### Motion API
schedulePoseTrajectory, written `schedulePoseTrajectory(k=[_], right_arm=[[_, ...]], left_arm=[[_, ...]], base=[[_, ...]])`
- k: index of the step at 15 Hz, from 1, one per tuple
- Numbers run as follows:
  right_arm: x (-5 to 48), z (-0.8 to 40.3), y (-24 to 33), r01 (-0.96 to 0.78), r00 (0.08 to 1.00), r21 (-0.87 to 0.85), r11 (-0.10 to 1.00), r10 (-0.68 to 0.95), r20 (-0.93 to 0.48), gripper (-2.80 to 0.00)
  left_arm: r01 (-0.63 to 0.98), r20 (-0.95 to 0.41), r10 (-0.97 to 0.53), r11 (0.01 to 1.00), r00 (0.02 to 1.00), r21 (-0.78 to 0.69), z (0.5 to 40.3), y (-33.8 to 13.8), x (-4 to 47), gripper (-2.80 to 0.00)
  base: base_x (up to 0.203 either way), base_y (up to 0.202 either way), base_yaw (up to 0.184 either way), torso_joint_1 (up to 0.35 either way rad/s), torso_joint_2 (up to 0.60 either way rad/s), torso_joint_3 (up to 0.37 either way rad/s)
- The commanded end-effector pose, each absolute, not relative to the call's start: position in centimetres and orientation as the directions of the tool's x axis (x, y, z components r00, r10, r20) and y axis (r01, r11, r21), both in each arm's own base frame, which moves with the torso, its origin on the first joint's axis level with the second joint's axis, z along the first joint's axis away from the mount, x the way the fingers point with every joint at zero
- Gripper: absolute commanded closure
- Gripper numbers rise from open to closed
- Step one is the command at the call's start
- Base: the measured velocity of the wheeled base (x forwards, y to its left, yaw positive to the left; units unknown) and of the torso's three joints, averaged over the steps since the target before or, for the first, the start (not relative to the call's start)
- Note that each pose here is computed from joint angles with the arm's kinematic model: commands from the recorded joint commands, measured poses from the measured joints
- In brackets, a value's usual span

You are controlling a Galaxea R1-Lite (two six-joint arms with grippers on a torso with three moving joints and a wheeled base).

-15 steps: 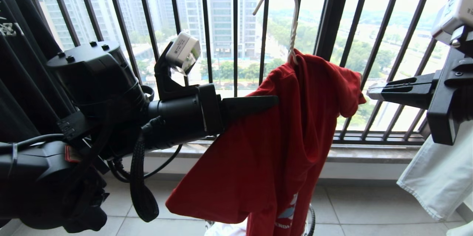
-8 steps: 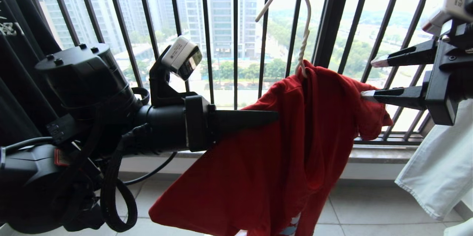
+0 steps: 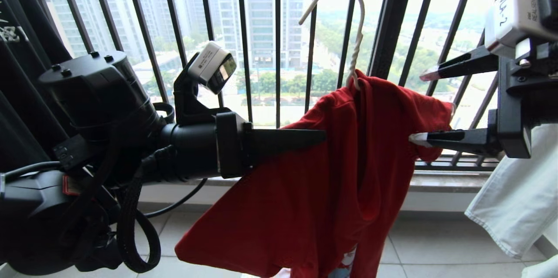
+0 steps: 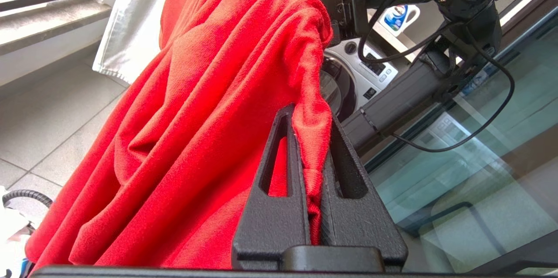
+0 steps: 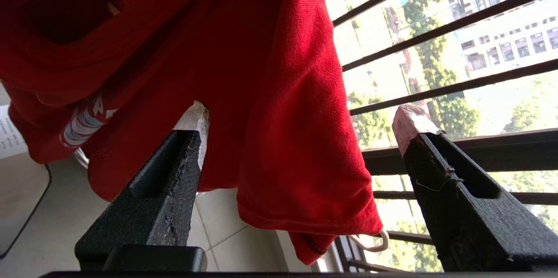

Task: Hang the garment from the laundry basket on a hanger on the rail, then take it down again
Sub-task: Hang the clothes on the clothes rack

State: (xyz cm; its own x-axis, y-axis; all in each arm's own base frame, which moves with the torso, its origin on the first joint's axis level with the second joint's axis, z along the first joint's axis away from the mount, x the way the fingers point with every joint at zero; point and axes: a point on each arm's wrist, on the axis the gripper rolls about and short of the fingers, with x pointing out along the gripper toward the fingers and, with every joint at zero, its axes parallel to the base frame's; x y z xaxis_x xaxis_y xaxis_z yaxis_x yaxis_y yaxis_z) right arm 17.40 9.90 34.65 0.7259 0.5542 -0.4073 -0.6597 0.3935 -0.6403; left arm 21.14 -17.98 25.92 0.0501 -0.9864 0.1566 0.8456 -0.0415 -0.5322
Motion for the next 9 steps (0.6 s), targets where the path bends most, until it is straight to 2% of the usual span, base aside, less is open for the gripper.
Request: schedulePoseTrajectory(k=[1,5,9], right_arm=[[17.9,34.4,10.7,-0.679,0.704,-0.635,0.369,0.574,-0.419,-2.8],[18.4,34.0,11.1,-0.709,0.672,-0.614,0.346,0.597,-0.438,-2.8],[18.5,33.4,11.8,-0.773,0.59,-0.567,0.286,0.653,-0.475,-2.8]], left_arm=[[0.847,0.16,-0.986,-0.047,0.045,-0.53,26.0,-18.0,21.1,0.0],[0.849,0.162,-0.986,-0.049,0.043,-0.527,26.1,-17.9,21.1,0.0],[0.851,0.166,-0.985,-0.05,0.044,-0.522,26.2,-17.8,20.9,0.0]], base=[[0.0,0.0,0.0,0.0,0.0,0.0],[0.0,0.0,0.0,0.0,0.0,0.0],[0.0,0.0,0.0,0.0,0.0,0.0]])
